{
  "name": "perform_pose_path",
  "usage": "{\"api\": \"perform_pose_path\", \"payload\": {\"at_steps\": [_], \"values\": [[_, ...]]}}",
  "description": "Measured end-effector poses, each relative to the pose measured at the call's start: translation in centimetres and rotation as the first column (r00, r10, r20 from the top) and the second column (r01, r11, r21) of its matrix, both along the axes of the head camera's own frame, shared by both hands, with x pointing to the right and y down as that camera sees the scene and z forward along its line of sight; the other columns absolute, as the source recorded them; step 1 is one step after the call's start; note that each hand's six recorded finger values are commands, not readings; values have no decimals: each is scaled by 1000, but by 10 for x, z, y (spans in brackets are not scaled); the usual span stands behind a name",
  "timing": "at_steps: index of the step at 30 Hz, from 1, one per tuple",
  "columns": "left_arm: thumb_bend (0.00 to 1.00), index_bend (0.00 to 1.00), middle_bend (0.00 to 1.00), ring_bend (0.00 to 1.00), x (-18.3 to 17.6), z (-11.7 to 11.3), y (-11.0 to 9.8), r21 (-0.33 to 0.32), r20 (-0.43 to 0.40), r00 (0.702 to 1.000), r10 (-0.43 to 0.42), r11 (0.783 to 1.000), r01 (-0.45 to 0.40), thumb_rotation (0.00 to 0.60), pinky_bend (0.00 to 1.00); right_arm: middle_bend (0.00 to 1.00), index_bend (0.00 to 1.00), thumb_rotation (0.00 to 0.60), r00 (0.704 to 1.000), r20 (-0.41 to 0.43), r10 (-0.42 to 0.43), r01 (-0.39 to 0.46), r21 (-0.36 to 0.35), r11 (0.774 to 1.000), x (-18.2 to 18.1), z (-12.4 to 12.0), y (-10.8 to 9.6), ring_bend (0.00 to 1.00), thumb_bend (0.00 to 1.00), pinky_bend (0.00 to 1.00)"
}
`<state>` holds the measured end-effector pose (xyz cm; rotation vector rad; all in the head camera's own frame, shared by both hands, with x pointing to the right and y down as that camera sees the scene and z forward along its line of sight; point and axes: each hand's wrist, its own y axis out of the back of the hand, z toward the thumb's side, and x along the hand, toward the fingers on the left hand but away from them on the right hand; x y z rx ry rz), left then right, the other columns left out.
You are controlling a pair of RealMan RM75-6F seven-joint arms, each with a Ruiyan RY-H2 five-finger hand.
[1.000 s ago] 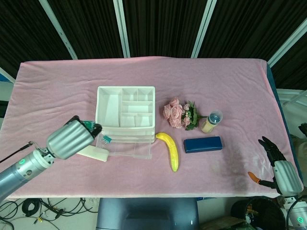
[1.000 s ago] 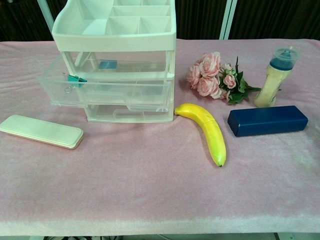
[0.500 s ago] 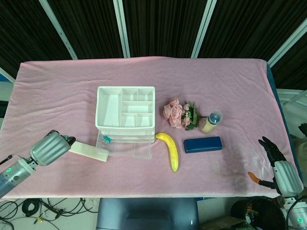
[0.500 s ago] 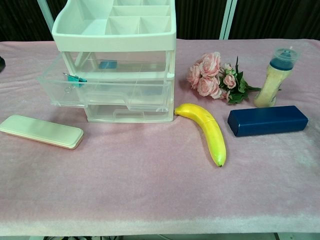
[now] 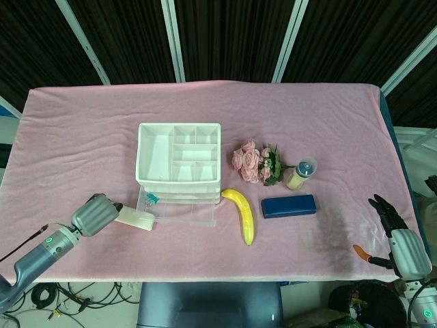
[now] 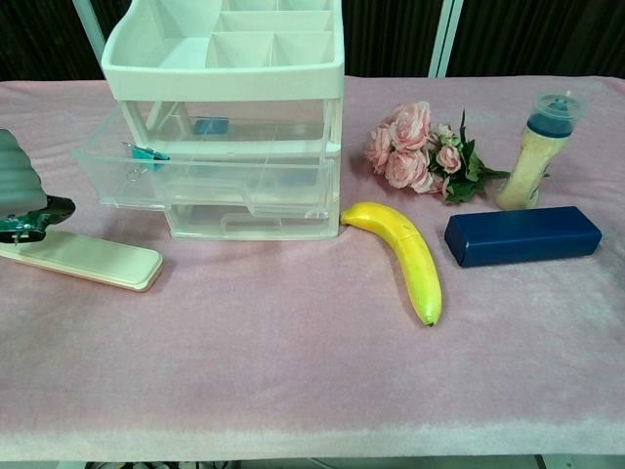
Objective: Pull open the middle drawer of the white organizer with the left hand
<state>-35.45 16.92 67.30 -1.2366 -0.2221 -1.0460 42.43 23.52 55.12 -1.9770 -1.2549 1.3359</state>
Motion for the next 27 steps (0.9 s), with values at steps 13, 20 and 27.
{"api": "perform_pose_path", "payload": {"at_steps": [13,20,27], "values": [[135,225,1000,1000,15,-1,-1,19,-41,999,-34,999,35,600,988,0,0,600,1000,0,0,0,0,1000,0,0,0,12,133,146],[99,160,1000,987,7,-20,-5,51,-74,993,-87,995,91,600,964,0,0,600,1000,-1,-2,2,1,1000,0,0,0,12,132,146],[80,28,381,479,-5,-54,-5,99,-181,965,-188,973,208,600,419,0,0,600,1000,-11,-11,11,1,1000,0,0,1,12,133,146]]}}
